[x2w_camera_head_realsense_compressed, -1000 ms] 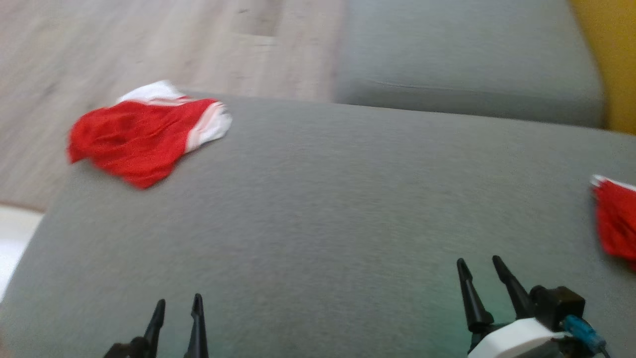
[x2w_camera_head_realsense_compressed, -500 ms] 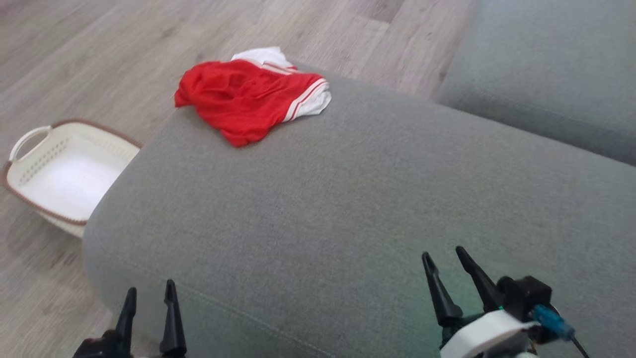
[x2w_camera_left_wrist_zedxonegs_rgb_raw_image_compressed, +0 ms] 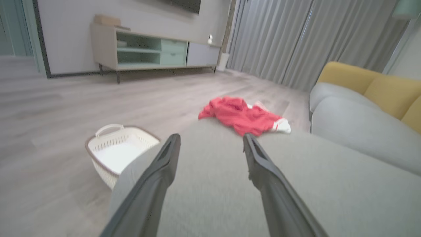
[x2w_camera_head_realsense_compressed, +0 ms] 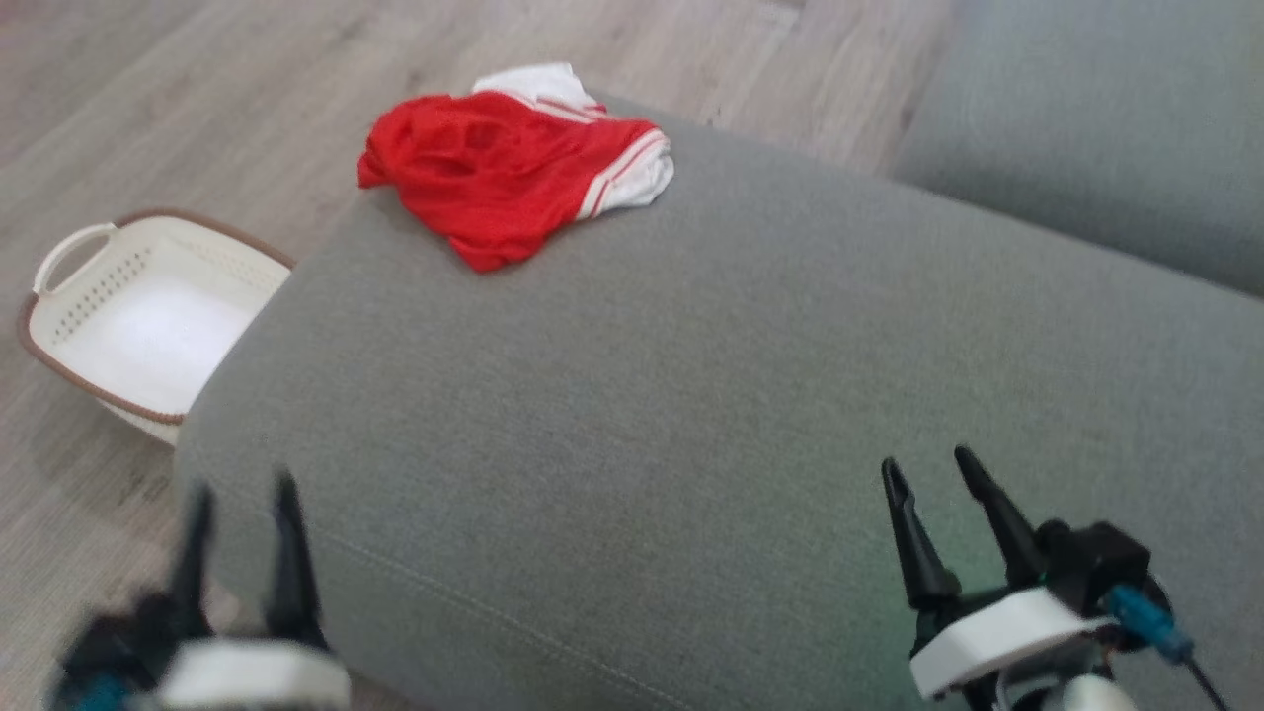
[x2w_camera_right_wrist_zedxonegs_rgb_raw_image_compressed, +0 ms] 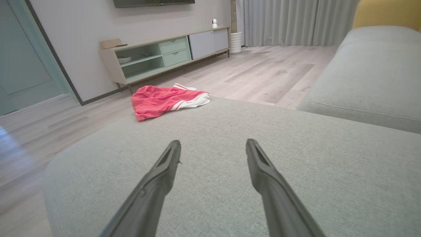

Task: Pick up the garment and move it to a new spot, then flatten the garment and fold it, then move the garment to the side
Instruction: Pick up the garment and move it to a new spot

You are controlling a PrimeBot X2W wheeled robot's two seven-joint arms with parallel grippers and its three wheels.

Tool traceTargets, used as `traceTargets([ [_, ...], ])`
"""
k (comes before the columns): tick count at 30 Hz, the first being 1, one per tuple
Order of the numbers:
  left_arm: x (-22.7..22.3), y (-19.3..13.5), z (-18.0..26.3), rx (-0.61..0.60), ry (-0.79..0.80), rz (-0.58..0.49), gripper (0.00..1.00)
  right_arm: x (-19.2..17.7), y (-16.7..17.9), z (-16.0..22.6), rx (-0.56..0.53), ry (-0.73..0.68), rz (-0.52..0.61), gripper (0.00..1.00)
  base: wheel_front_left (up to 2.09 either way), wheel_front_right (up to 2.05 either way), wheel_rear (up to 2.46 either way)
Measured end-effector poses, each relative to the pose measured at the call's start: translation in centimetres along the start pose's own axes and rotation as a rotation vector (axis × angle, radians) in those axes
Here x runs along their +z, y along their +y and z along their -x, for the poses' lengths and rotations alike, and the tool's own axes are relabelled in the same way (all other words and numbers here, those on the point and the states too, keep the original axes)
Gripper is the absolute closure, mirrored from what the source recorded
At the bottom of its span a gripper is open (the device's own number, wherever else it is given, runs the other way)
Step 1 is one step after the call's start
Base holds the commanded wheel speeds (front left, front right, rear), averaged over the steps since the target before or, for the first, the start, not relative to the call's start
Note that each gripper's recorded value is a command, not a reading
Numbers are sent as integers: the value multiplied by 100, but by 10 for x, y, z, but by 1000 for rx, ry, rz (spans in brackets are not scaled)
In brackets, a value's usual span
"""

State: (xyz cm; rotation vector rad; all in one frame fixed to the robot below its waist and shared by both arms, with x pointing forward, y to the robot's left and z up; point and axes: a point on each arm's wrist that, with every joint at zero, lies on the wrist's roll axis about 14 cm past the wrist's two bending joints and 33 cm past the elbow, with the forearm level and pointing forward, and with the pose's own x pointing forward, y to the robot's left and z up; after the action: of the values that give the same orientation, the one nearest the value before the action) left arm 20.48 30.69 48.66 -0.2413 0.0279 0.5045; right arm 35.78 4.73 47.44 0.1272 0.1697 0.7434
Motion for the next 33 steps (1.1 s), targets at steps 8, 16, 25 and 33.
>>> traceTargets([
  [8, 141, -54, -105, -202, -277, -191, 0, 26, -42, -23, -80, -47, 51, 0, 0, 0, 0],
  [16, 195, -143, -227, -359, -260, -346, 0, 42, -94, -31, -190, -87, 85, 0, 0, 0, 0],
  [25, 60, -168, -324, -349, 156, -392, 0, 44, -140, -19, -308, -79, 113, 0, 0, 0, 0],
  [33, -86, -188, -336, -424, 458, -402, 0, 16, -178, -14, -397, -4, 118, 0, 0, 0, 0],
])
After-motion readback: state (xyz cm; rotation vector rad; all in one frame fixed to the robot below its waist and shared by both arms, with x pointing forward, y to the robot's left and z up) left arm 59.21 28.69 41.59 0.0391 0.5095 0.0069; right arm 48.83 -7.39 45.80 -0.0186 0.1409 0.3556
